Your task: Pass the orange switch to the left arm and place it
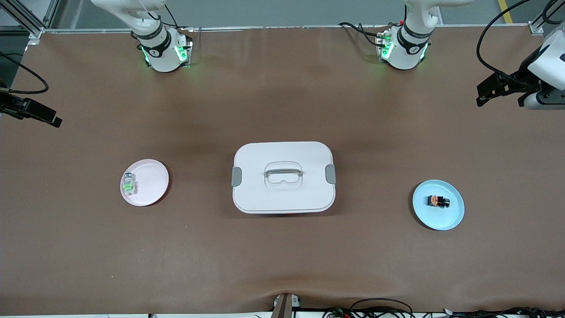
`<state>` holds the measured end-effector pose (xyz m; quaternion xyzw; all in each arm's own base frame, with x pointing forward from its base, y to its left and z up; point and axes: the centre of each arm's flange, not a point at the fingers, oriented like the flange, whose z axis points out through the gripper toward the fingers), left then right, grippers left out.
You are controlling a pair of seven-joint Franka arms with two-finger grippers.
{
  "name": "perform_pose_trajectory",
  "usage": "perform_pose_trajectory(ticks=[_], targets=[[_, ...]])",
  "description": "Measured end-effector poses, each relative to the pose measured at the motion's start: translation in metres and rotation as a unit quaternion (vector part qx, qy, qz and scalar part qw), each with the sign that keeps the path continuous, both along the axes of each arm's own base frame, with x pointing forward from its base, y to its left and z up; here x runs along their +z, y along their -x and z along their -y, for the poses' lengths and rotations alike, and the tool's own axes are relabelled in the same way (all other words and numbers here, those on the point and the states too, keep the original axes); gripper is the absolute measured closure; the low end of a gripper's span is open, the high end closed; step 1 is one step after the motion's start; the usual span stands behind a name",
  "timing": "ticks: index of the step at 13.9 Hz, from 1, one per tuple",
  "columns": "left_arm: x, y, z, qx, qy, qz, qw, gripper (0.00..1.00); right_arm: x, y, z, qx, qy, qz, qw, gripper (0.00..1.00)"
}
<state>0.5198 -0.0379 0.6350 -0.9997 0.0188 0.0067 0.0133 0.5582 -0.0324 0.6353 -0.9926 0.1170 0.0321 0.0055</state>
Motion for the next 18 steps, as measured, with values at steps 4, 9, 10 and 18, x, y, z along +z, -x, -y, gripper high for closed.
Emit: perform_pose_trajectory(ticks=[4, 9, 10, 18], targets=[[0.001, 0.0, 0.0, 0.0, 0.0, 0.001, 1.0, 0.0, -0.003, 0.0, 0.004, 0.0, 0.0, -0.001, 1.0, 0.0], [0.002, 0.001, 0.0, 0.0, 0.0, 0.0, 1.0, 0.0, -0.012, 0.009, 0.004, -0.002, 0.0, 0.011, 1.0, 0.0], [0.003, 0.001, 0.0, 0.0, 0.0, -0.001, 1.0, 0.0, -0.012, 0.013, 0.004, -0.002, 0.0, 0.012, 1.0, 0.0], [0.007, 0.002, 0.001, -0.001, 0.0, 0.0, 1.0, 0.0, -0.011, 0.019, 0.005, -0.002, 0.0, 0.015, 1.0, 0.0]])
